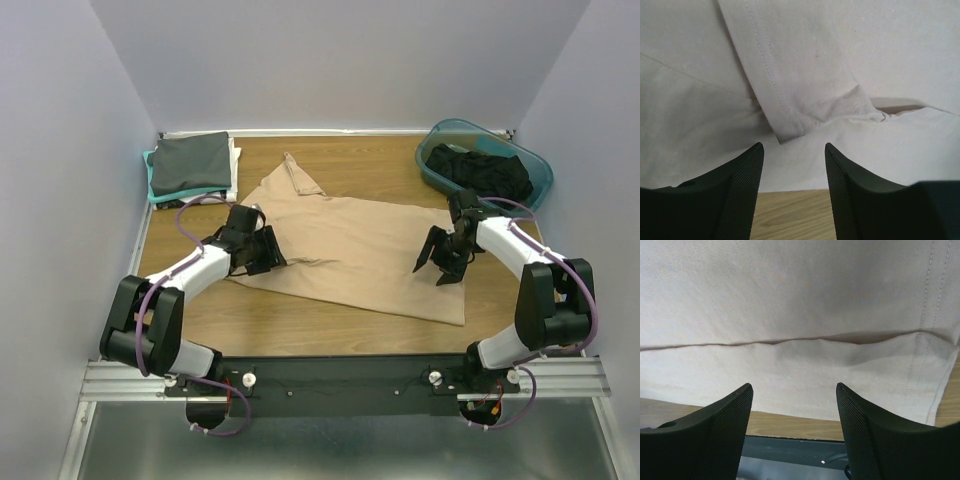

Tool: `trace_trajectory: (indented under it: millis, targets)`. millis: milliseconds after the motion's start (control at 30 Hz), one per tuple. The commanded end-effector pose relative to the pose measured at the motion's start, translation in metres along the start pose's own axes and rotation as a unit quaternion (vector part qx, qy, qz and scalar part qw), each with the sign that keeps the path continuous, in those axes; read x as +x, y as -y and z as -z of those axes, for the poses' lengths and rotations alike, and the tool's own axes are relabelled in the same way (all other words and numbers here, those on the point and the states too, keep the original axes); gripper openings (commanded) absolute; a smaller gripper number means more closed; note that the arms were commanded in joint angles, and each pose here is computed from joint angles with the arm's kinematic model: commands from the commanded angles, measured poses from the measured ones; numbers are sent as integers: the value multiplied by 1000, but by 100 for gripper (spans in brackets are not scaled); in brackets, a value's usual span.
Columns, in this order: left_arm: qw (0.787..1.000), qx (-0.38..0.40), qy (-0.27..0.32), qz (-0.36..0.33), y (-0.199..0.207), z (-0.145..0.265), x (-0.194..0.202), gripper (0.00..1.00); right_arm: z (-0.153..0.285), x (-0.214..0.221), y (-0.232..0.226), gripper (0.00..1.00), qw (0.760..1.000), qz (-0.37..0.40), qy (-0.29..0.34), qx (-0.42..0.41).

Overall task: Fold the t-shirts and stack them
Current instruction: Fold the tshirt

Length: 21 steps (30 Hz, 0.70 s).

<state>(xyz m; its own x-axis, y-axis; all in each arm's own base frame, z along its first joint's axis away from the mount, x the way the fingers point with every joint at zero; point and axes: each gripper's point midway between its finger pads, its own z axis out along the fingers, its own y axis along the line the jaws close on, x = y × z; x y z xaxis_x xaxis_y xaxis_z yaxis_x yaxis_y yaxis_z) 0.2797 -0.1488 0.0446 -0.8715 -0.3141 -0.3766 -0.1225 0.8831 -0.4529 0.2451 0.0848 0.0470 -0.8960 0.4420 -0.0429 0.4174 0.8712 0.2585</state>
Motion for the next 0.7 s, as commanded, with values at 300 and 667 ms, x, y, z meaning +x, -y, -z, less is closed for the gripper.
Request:
trace_trajectory:
  millis: [300, 667]
  targets:
    - [1000, -15, 8, -10, 6, -16, -15, 49, -2, 9, 5, 75, 1000, 2, -7, 7]
    - [1000, -2, 17, -17, 22, -18, -27, 4, -2, 8, 5, 75, 1000, 2, -8, 7]
